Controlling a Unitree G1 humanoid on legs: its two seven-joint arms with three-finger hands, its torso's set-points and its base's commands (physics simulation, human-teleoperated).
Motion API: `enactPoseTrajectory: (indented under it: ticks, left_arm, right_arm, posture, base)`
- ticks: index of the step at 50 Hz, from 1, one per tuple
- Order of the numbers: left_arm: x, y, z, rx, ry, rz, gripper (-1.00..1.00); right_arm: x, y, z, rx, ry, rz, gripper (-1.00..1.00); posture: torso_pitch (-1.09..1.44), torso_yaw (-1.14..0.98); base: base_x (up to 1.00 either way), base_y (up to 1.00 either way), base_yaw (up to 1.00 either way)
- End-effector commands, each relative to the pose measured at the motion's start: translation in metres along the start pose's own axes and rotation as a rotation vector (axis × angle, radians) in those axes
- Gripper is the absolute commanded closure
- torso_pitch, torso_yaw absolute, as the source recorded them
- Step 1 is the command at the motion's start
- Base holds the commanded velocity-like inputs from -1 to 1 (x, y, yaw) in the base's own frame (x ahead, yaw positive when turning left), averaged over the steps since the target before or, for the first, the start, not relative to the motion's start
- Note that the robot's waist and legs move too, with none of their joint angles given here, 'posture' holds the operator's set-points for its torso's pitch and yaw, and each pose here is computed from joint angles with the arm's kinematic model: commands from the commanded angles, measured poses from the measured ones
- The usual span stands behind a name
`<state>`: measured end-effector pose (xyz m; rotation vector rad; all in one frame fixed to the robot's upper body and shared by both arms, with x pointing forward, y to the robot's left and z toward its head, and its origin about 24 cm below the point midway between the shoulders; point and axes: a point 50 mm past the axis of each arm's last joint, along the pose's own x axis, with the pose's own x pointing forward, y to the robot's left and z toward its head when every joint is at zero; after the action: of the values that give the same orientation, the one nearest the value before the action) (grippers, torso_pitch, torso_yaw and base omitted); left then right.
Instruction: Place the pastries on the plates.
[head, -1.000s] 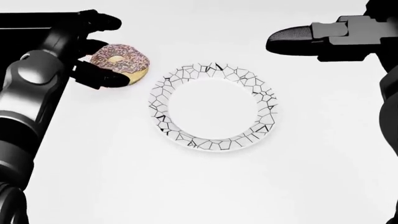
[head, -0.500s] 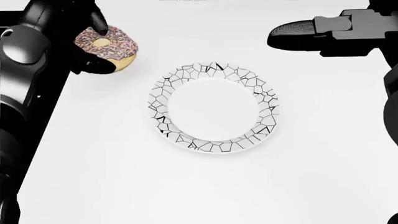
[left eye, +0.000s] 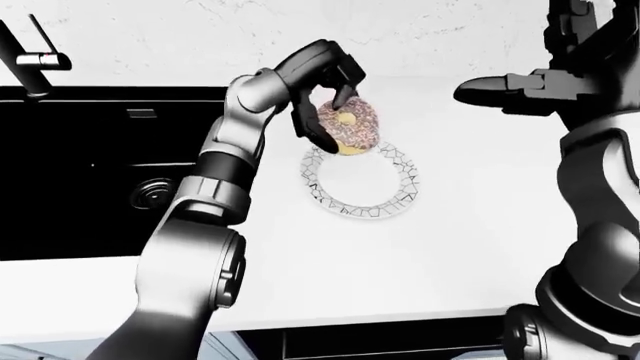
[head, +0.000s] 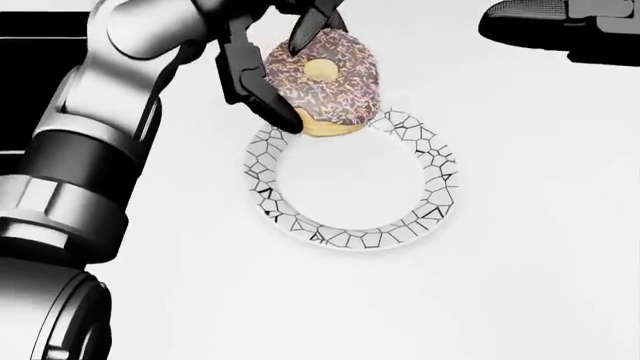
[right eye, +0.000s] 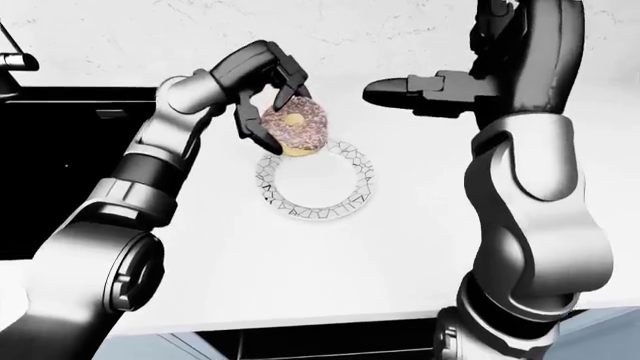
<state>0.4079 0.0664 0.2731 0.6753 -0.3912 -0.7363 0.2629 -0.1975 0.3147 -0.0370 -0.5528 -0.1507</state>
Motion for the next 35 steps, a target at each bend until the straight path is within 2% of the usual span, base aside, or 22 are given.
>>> enactPoseTrajectory:
  ticks: [1, 5, 7, 9, 11, 14, 15, 16, 18, 25, 27, 28, 29, 30, 31, 32, 34, 35]
  left_arm:
    - [0.0, 0.008, 0.021, 0.034, -0.092, -0.003, 1.0]
    - [0.002, 0.0, 0.02, 0.029, -0.105, -0.058, 1.0]
    - [0.002, -0.009, 0.021, 0.002, -0.144, -0.129, 1.0]
    - [0.002, -0.015, 0.022, -0.014, -0.161, -0.163, 1.0]
    - [0.002, -0.017, 0.021, -0.01, -0.146, -0.166, 1.0]
    - [0.004, -0.021, 0.022, -0.028, -0.166, -0.183, 1.0]
    - [0.005, -0.021, 0.019, -0.007, -0.146, -0.162, 1.0]
    - [0.006, -0.025, 0.017, 0.001, -0.137, -0.188, 1.0]
    - [0.008, -0.029, 0.015, -0.005, -0.136, -0.191, 1.0]
    - [0.01, -0.029, 0.015, -0.001, -0.133, -0.193, 1.0]
    - [0.01, -0.03, 0.015, -0.008, -0.132, -0.199, 0.87]
    - [0.01, -0.031, 0.015, -0.012, -0.137, -0.203, 0.87]
    - [0.01, -0.029, 0.016, -0.015, -0.134, -0.194, 0.72]
    - [0.01, -0.03, 0.016, -0.011, -0.136, -0.201, 0.7]
    - [0.01, -0.03, 0.018, -0.028, -0.145, -0.201, 0.57]
    - [0.01, -0.029, 0.017, -0.017, -0.135, -0.194, 0.54]
    - [0.01, -0.029, 0.017, -0.014, -0.136, -0.195, 0.33]
    - [0.01, -0.025, 0.021, -0.015, -0.141, -0.191, -0.87]
  right_arm:
    - [0.0, -0.001, 0.015, 0.007, -0.076, -0.005, -1.0]
    - [0.0, -0.001, 0.015, 0.01, -0.075, -0.004, -1.0]
    - [-0.002, -0.001, 0.014, 0.007, -0.07, -0.002, -1.0]
    - [-0.002, -0.001, 0.013, 0.008, -0.067, 0.001, -1.0]
    - [-0.002, 0.0, 0.012, 0.008, -0.066, 0.002, -1.0]
    - [-0.002, 0.0, 0.011, 0.008, -0.063, 0.001, -1.0]
    - [-0.003, 0.0, 0.011, 0.007, -0.063, 0.002, -1.0]
    - [-0.002, 0.001, 0.011, 0.007, -0.063, 0.004, -1.0]
    - [-0.002, 0.002, 0.01, 0.007, -0.062, 0.007, -1.0]
    - [-0.001, 0.003, 0.012, 0.007, -0.063, 0.011, -1.0]
    - [-0.001, 0.003, 0.011, 0.01, -0.063, 0.013, -1.0]
    - [-0.001, 0.003, 0.011, 0.01, -0.063, 0.012, -1.0]
    - [-0.001, 0.003, 0.011, 0.01, -0.063, 0.013, -1.0]
    - [-0.002, 0.003, 0.01, 0.013, -0.062, 0.014, -1.0]
    - [-0.002, 0.003, 0.009, 0.012, -0.06, 0.014, -1.0]
    - [-0.002, 0.003, 0.009, 0.011, -0.06, 0.013, -1.0]
    - [-0.002, 0.002, 0.009, 0.012, -0.06, 0.013, -1.0]
    - [-0.003, 0.001, 0.009, 0.012, -0.059, 0.012, -1.0]
  posture:
    - [0.0, 0.0]
    - [0.0, 0.0]
    - [0.0, 0.0]
    - [0.0, 0.0]
    - [0.0, 0.0]
    - [0.0, 0.0]
    - [0.0, 0.0]
    - [0.0, 0.0]
    - [0.0, 0.0]
    - [0.0, 0.0]
    - [0.0, 0.0]
    - [0.0, 0.0]
    - [0.0, 0.0]
    - [0.0, 0.0]
    - [0.0, 0.0]
    - [0.0, 0.0]
    - [0.0, 0.0]
    - [0.0, 0.0]
  base:
    - [0.0, 0.0, 0.0]
    - [0.0, 0.0, 0.0]
    - [0.0, 0.0, 0.0]
    - [0.0, 0.0, 0.0]
    - [0.0, 0.0, 0.0]
    - [0.0, 0.0, 0.0]
    - [0.0, 0.0, 0.0]
    - [0.0, 0.0, 0.0]
    - [0.0, 0.0, 0.0]
    - [0.0, 0.0, 0.0]
    - [0.0, 0.0, 0.0]
    - [0.0, 0.0, 0.0]
    - [0.0, 0.0, 0.0]
    - [0.0, 0.0, 0.0]
    - [0.0, 0.0, 0.0]
    - [0.0, 0.0, 0.0]
    - [0.0, 0.0, 0.0]
    - [0.0, 0.0, 0.0]
